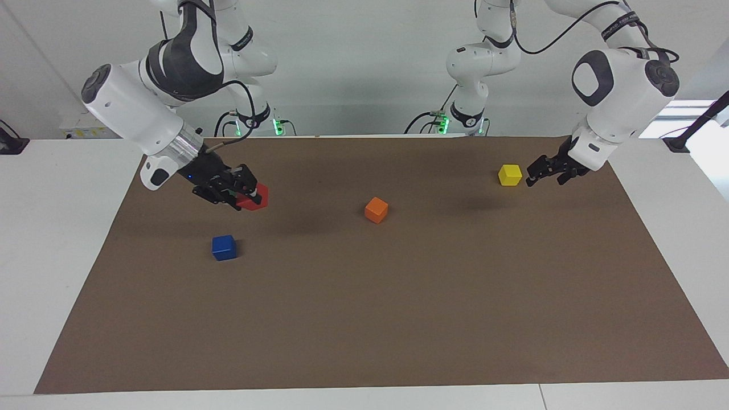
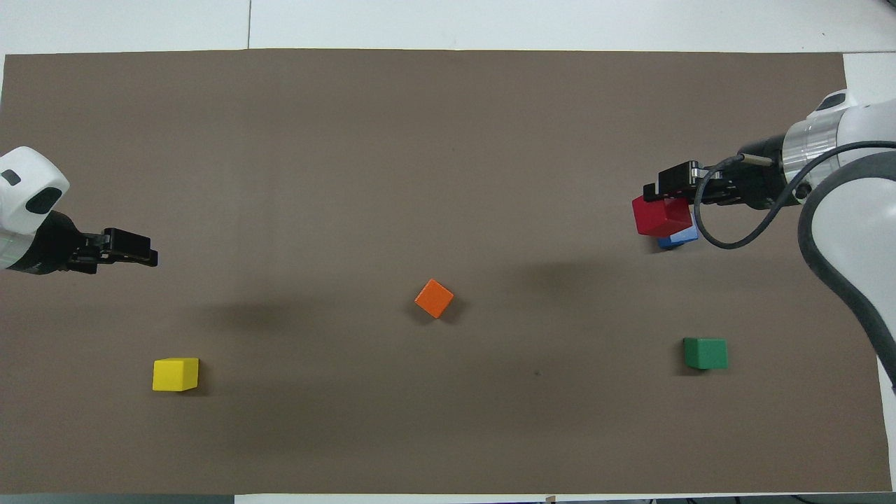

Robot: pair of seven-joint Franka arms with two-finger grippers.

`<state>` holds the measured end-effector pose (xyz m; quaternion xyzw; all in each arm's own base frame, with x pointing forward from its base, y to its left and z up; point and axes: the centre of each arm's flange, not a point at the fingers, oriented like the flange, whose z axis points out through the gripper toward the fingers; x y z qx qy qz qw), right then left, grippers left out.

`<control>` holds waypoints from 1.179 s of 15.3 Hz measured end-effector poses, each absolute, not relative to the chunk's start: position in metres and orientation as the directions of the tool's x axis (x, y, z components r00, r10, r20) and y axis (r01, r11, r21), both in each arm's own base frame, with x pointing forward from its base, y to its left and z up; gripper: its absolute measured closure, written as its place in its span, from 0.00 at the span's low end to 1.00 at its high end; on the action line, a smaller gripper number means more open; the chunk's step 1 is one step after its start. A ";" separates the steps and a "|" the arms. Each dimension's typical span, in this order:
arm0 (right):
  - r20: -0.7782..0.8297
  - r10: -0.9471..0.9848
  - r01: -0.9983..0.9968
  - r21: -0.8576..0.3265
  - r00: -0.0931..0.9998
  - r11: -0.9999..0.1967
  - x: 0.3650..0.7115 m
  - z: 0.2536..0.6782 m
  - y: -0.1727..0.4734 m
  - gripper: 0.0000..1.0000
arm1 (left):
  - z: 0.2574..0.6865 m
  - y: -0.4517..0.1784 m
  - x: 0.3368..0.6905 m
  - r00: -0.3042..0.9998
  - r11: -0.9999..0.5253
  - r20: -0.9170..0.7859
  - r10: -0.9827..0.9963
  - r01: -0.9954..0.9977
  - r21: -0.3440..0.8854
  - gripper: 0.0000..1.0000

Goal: Transfer red block to right arm and stack on blue block
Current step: 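Carry the red cube with the right gripper above the blue cube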

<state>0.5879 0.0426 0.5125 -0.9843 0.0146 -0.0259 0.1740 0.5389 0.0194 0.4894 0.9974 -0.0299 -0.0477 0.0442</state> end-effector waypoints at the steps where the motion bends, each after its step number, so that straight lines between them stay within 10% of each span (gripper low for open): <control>1: 0.058 -0.015 0.002 -0.280 0.998 -0.960 0.589 0.515 0.038 0.44 | 0.492 0.021 0.540 0.988 -0.990 -0.090 -0.125 -0.117 0.082 0.00; 9: 0.149 0.129 0.122 0.054 0.980 -0.991 0.618 0.501 0.028 0.44 | 0.535 0.028 0.536 0.955 -0.968 -0.163 -0.249 -0.252 0.000 0.00; 18: 0.228 0.138 0.127 0.062 0.964 -0.990 0.610 0.423 0.030 0.44 | 0.539 0.002 0.527 0.938 -0.955 -0.184 -0.293 -0.298 0.003 0.00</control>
